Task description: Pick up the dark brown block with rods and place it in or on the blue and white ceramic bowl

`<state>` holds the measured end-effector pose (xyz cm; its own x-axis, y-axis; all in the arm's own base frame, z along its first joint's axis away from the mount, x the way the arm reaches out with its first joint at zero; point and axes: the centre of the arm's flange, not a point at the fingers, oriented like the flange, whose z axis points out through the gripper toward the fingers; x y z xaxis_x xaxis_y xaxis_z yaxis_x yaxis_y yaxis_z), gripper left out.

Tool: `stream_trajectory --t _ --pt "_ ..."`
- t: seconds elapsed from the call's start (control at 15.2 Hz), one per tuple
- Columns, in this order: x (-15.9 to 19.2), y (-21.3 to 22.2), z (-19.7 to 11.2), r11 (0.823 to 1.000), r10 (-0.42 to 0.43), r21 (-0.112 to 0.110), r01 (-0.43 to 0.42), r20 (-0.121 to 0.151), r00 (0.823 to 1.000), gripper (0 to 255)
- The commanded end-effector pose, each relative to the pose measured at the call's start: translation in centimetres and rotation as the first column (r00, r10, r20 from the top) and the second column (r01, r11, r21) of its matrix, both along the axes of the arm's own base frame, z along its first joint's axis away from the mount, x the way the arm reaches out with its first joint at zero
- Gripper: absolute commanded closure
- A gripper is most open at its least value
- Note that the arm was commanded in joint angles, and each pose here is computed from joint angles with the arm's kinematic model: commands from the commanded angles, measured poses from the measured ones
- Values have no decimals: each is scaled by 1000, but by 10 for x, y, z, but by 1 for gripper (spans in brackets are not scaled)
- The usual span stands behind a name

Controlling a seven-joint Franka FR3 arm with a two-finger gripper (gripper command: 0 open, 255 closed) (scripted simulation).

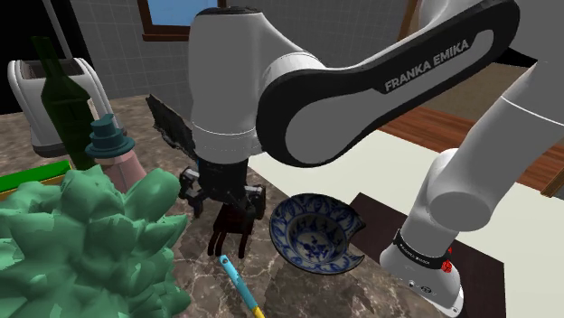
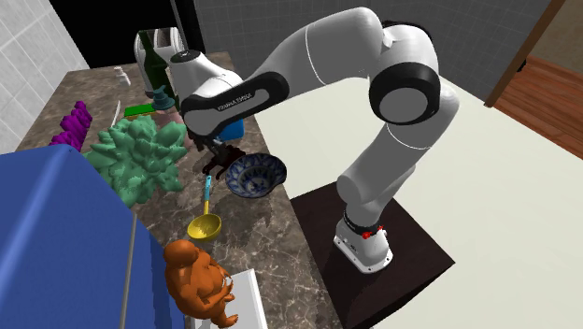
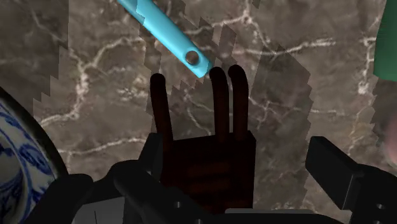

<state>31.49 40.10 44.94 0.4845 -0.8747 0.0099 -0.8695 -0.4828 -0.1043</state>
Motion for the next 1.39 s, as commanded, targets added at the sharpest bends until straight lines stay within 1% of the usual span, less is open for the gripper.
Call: stream_trajectory --t 0.0,0.4,0.86,0.92,1.32 --pt "-5 7 -14 999 -34 3 34 -1 999 0" --pt "-2 8 -43 999 -34 3 34 -1 999 0" --pt "-2 8 -43 999 -34 3 34 -1 999 0" --pt "-3 9 -43 999 -34 3 34 0 999 255" --pt "-2 4 -47 999 -34 3 34 0 999 255"
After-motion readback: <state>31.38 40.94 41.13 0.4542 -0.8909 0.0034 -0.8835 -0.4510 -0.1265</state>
